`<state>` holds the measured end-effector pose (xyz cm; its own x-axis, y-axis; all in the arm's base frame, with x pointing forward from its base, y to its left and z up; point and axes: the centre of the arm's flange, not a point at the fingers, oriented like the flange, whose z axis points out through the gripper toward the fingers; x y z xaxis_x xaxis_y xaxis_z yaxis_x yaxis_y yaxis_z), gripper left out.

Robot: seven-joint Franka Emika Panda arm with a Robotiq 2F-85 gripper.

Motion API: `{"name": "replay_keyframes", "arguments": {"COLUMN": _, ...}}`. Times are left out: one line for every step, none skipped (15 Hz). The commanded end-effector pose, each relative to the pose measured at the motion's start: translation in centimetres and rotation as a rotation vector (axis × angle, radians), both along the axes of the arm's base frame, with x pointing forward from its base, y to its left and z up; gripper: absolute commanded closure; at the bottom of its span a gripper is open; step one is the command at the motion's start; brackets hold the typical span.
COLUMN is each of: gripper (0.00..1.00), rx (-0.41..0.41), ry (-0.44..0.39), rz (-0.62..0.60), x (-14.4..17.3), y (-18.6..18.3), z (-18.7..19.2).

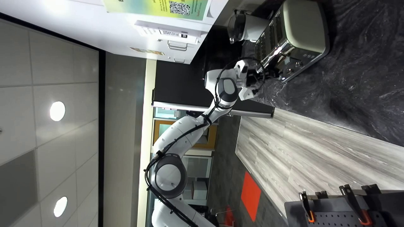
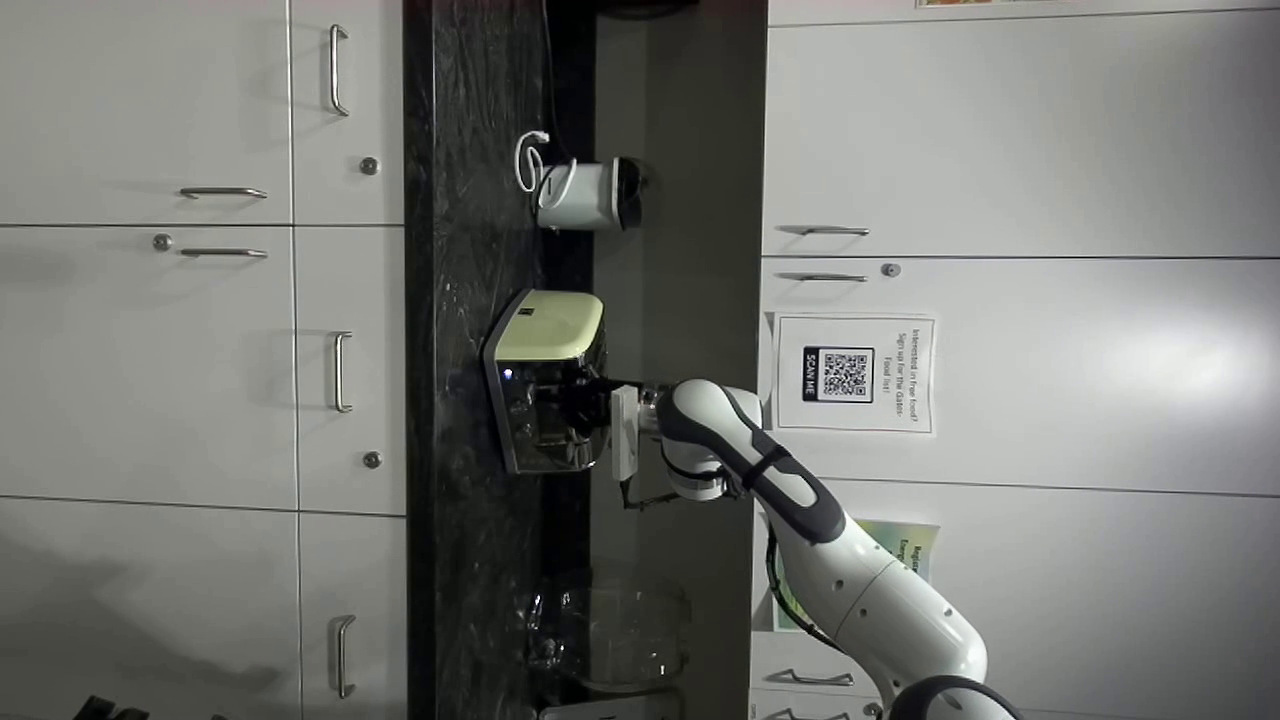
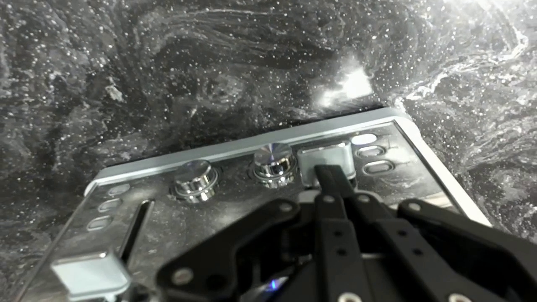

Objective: Push the left lever down

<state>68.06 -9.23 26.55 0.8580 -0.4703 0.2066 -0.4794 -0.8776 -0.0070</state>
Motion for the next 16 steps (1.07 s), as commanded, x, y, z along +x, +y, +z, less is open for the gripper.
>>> {"name": "replay_keyframes", "arguments": {"gripper": 1.0, "rx": 0.001, "ry": -0.09, "rz": -0.053, "x": -3.9, "y": 0.5, "z": 4.2}}
{"name": "replay_keyframes", "arguments": {"gripper": 1.0, "rx": 0.002, "ry": -0.104, "rz": -0.055, "x": -4.7, "y": 0.6, "z": 5.3}}
{"name": "replay_keyframes", "arguments": {"gripper": 1.0, "rx": 0.0, "ry": -0.123, "rz": -0.052, "x": -5.4, "y": 0.7, "z": 6.3}}
{"name": "replay_keyframes", "arguments": {"gripper": 1.0, "rx": -0.006, "ry": -0.135, "rz": -0.058, "x": -6.0, "y": 0.8, "z": 7.3}}
{"name": "replay_keyframes", "arguments": {"gripper": 0.96, "rx": -0.009, "ry": -0.145, "rz": -0.055, "x": -6.8, "y": 0.9, "z": 8.3}}
{"name": "replay_keyframes", "arguments": {"gripper": 0.84, "rx": -0.01, "ry": -0.151, "rz": -0.059, "x": -7.3, "y": 1.0, "z": 9.2}}
{"name": "replay_keyframes", "arguments": {"gripper": 0.71, "rx": -0.012, "ry": -0.156, "rz": -0.062, "x": -7.9, "y": 1.1, "z": 9.9}}
{"name": "replay_keyframes", "arguments": {"gripper": 0.69, "rx": -0.013, "ry": -0.158, "rz": -0.061, "x": -8.3, "y": 1.3, "z": 10.5}}
{"name": "replay_keyframes", "arguments": {"gripper": 0.61, "rx": -0.013, "ry": -0.163, "rz": -0.055, "x": -8.8, "y": 1.4, "z": 11.0}}
{"name": "replay_keyframes", "arguments": {"gripper": 0.54, "rx": -0.015, "ry": -0.169, "rz": -0.046, "x": -9.2, "y": 1.7, "z": 11.5}}
{"name": "replay_keyframes", "arguments": {"gripper": 0.48, "rx": -0.02, "ry": -0.17, "rz": -0.042, "x": -9.6, "y": 1.9, "z": 11.9}}
{"name": "replay_keyframes", "arguments": {"gripper": 0.39, "rx": -0.021, "ry": -0.171, "rz": -0.03, "x": -9.9, "y": 2.1, "z": 12.3}}
{"name": "replay_keyframes", "arguments": {"gripper": 0.32, "rx": -0.024, "ry": -0.174, "rz": -0.023, "x": -10.2, "y": 2.3, "z": 12.6}}
{"name": "replay_keyframes", "arguments": {"gripper": 0.24, "rx": -0.027, "ry": -0.177, "rz": -0.014, "x": -10.5, "y": 2.5, "z": 12.9}}
{"name": "replay_keyframes", "arguments": {"gripper": 0.17, "rx": -0.023, "ry": -0.162, "rz": -0.009, "x": -8.5, "y": 1.7, "z": 11.8}}
{"name": "replay_keyframes", "arguments": {"gripper": 0.33, "rx": -0.023, "ry": -0.164, "rz": -0.007, "x": -8.6, "y": 1.8, "z": 12.0}}
